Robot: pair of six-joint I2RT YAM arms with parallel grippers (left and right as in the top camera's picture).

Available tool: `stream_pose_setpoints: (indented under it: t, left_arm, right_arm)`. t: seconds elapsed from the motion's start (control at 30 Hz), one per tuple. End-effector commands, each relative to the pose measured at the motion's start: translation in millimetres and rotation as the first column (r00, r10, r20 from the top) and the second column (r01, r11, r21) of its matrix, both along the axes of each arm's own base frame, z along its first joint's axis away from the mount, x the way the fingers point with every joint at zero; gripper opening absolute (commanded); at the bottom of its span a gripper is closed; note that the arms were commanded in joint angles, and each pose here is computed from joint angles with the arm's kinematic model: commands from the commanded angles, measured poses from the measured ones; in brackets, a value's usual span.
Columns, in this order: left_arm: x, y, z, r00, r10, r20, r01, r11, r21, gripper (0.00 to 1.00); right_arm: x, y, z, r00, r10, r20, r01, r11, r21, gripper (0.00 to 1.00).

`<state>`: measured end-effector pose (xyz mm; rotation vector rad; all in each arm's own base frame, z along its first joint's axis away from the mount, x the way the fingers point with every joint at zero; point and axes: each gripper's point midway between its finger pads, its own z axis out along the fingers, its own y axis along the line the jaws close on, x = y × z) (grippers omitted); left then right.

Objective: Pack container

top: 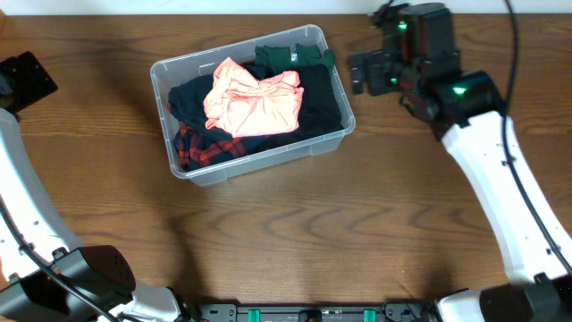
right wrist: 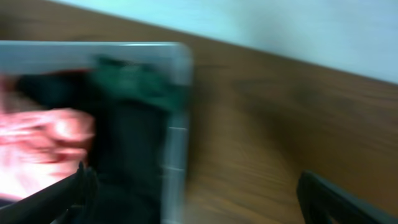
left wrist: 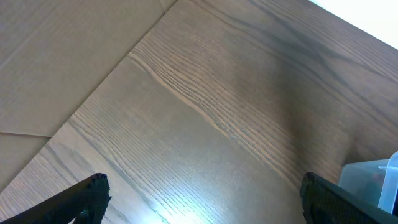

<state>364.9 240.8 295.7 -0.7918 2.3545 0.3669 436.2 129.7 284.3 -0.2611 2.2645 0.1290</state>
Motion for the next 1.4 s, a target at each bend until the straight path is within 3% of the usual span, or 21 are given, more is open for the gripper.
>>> stream_pose_setpoints:
  t: [0.0,0.07,0.17,0.37,0.6,0.83,1.17,1.37]
  left_arm:
    - [-1,3,-2,1.0,0.015,-0.005,-0.015,1.0,-0.002,0.98]
    - [-1,3,-2,1.0,0.015,-0.005,-0.015,1.0,-0.002,0.98]
    - [-1,3,-2,1.0,0.015,-0.005,-0.015,1.0,-0.002,0.98]
    - [-1,3,-2,1.0,0.015,-0.005,-0.015,1.0,-0.002,0.98]
    - [-1,3,-2,1.0,0.015,-0.005,-0.015,1.0,-0.002,0.98]
    - [-1,3,-2,1.0,0.015,-0.005,-0.015,1.0,-0.002,0.98]
    - [-1,3,-2,1.0,0.015,-0.005,-0.015,1.0,-0.002,0.98]
    - [-1,3,-2,1.0,0.015,-0.005,-0.015,1.0,-0.002,0.98]
  right_arm:
    - [-16,-58,42,0.978,-0.178,0.111,0.191,0.973,-0.128,0.99]
    - [-32,-53,44,0.978,-0.199,0.061,0.201,0.979,-0.026,0.99]
    - [-50,-59,50,0.979,-0.198,0.05,0.2,0.979,-0.041,0.99]
    - [-82,-83,85,0.957,-0.265,0.119,0.265,0.964,0.011,0.99]
    - [-150,-118,141,0.901,-0.345,0.263,0.33,0.939,0.101,0.99]
    - [-208,-98,173,0.9,-0.025,0.435,0.057,0.997,-0.061,0.99]
    - [-268,-112,134,0.817,-0.09,0.569,0.082,0.996,0.041,0.99]
    - [-287,-115,92,0.781,-0.148,0.606,0.08,0.987,0.138,0.99]
